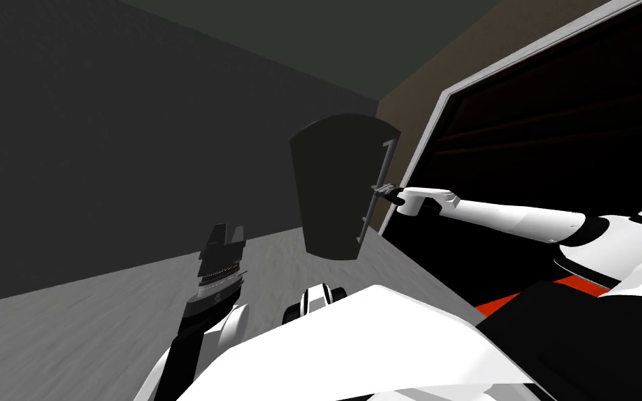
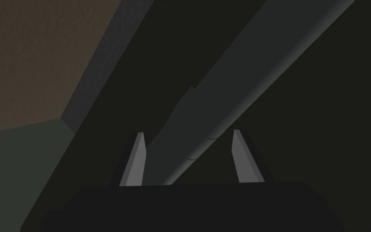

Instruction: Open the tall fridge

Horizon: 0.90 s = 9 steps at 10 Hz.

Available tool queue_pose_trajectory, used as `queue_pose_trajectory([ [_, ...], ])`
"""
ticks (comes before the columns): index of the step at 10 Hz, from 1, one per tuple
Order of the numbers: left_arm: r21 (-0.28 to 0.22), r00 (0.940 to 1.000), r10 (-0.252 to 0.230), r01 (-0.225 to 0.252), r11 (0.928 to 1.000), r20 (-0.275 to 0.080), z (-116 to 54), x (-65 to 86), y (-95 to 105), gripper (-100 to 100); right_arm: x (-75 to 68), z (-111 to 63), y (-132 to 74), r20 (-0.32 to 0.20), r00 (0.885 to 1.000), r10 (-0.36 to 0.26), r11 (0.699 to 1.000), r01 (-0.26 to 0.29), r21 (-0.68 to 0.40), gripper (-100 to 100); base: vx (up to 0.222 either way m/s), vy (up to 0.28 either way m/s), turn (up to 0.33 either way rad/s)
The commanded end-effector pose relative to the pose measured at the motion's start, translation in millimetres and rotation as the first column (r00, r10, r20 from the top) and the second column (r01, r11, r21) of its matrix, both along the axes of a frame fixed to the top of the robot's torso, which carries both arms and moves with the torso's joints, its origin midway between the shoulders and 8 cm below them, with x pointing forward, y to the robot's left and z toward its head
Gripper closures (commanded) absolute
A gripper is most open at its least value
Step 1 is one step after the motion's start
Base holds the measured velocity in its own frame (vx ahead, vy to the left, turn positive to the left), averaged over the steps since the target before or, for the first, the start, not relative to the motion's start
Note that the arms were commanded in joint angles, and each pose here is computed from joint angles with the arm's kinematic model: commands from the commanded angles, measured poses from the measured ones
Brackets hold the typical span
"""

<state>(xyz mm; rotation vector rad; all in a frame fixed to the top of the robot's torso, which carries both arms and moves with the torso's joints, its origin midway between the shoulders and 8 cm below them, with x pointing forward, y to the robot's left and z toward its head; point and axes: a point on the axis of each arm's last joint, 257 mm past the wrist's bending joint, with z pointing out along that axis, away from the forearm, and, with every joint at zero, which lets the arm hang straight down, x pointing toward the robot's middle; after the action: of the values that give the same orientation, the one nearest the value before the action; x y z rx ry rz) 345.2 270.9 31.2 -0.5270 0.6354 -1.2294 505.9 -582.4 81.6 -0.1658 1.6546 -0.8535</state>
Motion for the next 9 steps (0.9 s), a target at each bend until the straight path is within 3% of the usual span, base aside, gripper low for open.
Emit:
queue_pose_trajectory([
  [1,0.000,1.0000,0.000,0.000,1.0000,0.000,0.0,0.0,0.0,0,1.2,-1.0,31.6,-0.002,0.999,0.039,0.999,-0.039,-0.001,100,0.051,0.025,-0.180],
  [3,0.000,1.0000,0.000,0.000,1.0000,0.000,0.0,0.0,0.0,0,-2.2,1.7,46.7,0.002,0.999,0.035,0.999,-0.035,-0.004,100,0.086,0.078,-0.336],
  [5,0.000,1.0000,0.000,0.000,1.0000,0.000,0.1,0.1,0.0,0,-1.0,-1.1,72.5,-0.003,0.996,0.088,0.996,-0.088,-0.001,100,0.022,0.018,-0.072],
  [7,0.000,1.0000,0.000,0.000,1.0000,0.000,0.0,0.0,0.0,0,-5.8,0.9,90.3,0.000,0.996,0.092,0.996,-0.092,-0.004,100,0.073,0.072,-0.347],
  [8,0.000,1.0000,0.000,0.000,1.0000,0.000,0.0,0.0,0.0,0,-6.9,-1.0,107.0,-0.003,0.992,0.124,0.992,-0.124,-0.002,100,0.041,0.054,-0.143],
  [9,0.000,1.0000,0.000,0.000,1.0000,0.000,0.1,0.1,0.0,0,-7.0,-1.3,109.9,-0.004,0.991,0.130,0.991,-0.130,-0.001,100,0.000,0.000,0.000],
])
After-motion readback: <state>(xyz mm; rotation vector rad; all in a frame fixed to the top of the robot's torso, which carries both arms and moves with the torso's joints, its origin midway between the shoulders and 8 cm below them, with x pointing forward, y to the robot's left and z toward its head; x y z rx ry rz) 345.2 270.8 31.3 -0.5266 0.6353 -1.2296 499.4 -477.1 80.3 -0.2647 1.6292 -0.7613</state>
